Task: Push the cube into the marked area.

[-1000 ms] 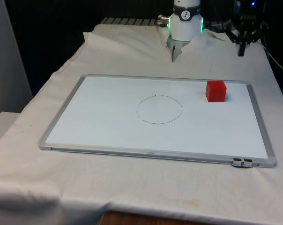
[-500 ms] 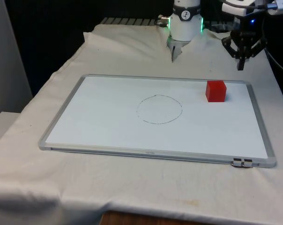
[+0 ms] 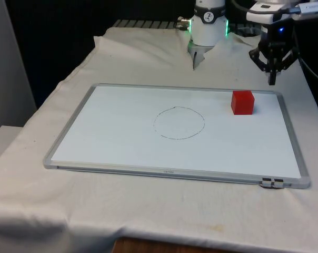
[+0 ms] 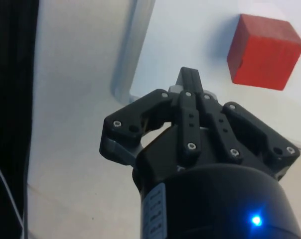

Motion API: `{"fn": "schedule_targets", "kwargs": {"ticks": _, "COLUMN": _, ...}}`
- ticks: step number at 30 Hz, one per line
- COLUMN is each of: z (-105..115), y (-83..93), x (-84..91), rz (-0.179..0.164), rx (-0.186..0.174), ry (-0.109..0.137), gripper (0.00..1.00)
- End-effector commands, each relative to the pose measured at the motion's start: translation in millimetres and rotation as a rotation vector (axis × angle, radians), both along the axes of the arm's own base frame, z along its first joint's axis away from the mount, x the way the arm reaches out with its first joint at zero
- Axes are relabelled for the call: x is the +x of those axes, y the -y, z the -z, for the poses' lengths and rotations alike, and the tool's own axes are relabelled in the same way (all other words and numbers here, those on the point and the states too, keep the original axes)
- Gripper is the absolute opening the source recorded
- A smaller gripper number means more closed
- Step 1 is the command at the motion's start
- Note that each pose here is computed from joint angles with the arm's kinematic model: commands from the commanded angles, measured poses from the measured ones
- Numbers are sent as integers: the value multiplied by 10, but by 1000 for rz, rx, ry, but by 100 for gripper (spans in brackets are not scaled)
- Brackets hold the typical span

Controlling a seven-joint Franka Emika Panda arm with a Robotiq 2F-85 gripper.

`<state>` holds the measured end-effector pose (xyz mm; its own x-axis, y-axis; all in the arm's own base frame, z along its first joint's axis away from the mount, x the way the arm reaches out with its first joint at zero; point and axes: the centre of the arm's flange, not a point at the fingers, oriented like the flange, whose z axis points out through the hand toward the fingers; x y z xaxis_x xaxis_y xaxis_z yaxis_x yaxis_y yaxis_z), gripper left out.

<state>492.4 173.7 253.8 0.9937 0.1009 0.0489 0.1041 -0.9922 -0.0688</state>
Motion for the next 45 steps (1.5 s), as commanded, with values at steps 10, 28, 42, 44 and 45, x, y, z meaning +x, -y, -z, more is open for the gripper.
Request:
{"fn": "schedule_targets", "kwargs": {"ticks": 10, "z": 217, "y": -41, "x": -1, "rz": 25, "rx": 45, "ry": 32, "gripper": 0}}
{"fn": "schedule_targets", "kwargs": {"ticks": 28, "z": 368, "y": 20, "x": -86, "rz": 43, "rx": 31, "ry": 50, "gripper": 0}}
{"fn": "schedule_targets", "kwargs": {"ticks": 42, "z": 629, "y": 84, "x": -171, "rz": 77, "rx": 15, "ry": 55, "gripper": 0}}
{"fn": "schedule_targets", "kwargs": {"ticks": 44, "z": 613, "y": 111, "x": -179, "rz": 85, "rx": 13, "ry": 55, "gripper": 0}}
{"fn": "schedule_targets", "kwargs": {"ticks": 45, "z": 601, "y": 125, "x": -177, "rz": 89, "rx": 12, "ry": 57, "gripper": 0}}
